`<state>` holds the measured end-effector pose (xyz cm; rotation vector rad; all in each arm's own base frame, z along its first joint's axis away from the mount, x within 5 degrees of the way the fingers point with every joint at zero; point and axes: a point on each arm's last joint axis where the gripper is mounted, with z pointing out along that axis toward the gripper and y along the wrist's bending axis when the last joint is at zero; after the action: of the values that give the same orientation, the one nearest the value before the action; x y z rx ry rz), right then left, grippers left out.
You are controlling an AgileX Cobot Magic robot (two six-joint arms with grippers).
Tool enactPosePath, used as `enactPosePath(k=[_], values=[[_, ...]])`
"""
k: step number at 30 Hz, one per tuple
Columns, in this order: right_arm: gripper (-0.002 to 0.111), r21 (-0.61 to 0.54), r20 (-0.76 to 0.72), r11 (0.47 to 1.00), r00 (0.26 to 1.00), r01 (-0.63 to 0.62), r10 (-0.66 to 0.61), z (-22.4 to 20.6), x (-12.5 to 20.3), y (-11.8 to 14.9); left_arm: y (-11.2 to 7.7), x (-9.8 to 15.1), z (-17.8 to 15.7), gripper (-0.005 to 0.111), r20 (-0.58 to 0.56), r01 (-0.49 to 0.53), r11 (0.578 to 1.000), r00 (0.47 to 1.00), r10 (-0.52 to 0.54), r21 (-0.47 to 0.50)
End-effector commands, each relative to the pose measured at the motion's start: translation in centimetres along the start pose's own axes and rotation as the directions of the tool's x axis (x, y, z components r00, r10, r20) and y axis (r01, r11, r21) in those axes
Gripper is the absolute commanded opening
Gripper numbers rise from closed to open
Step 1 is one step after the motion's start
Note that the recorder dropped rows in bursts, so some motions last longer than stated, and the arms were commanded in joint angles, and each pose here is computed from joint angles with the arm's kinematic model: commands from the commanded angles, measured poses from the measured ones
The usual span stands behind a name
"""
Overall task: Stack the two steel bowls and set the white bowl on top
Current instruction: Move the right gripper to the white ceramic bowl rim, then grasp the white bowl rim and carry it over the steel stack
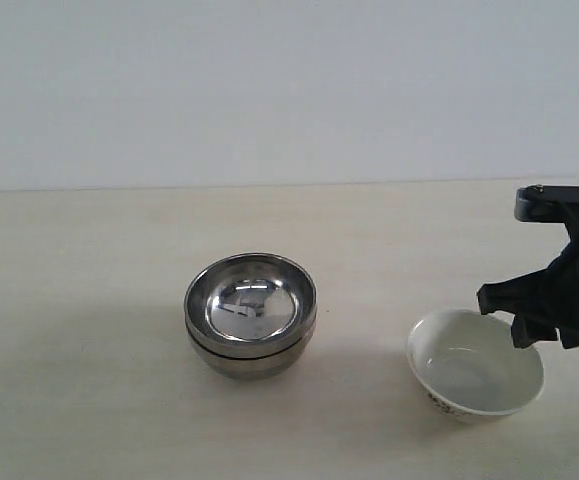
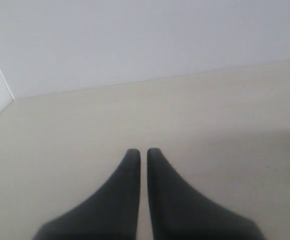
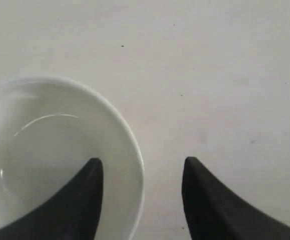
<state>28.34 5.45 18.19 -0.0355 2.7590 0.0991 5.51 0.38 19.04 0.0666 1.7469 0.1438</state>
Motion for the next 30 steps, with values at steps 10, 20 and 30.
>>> enactPosePath(k=[10,20,30], values=[[0.024,-0.033,-0.046,0.999,0.999,0.015,-0.017,4.0,0.6,1.7,0.0,0.0,0.0,0.004,0.006,0.016,1.000,1.000,-0.016,0.001],[0.000,-0.052,0.019,0.999,1.000,0.008,-0.007,1.5,-0.2,1.8,0.0,0.0,0.0,0.004,0.006,0.016,1.000,1.000,-0.016,0.001],[0.000,-0.182,0.117,0.982,0.990,-0.052,0.074,-3.7,-2.0,3.0,0.0,0.0,0.0,0.004,0.006,0.016,1.000,1.000,-0.016,0.001]])
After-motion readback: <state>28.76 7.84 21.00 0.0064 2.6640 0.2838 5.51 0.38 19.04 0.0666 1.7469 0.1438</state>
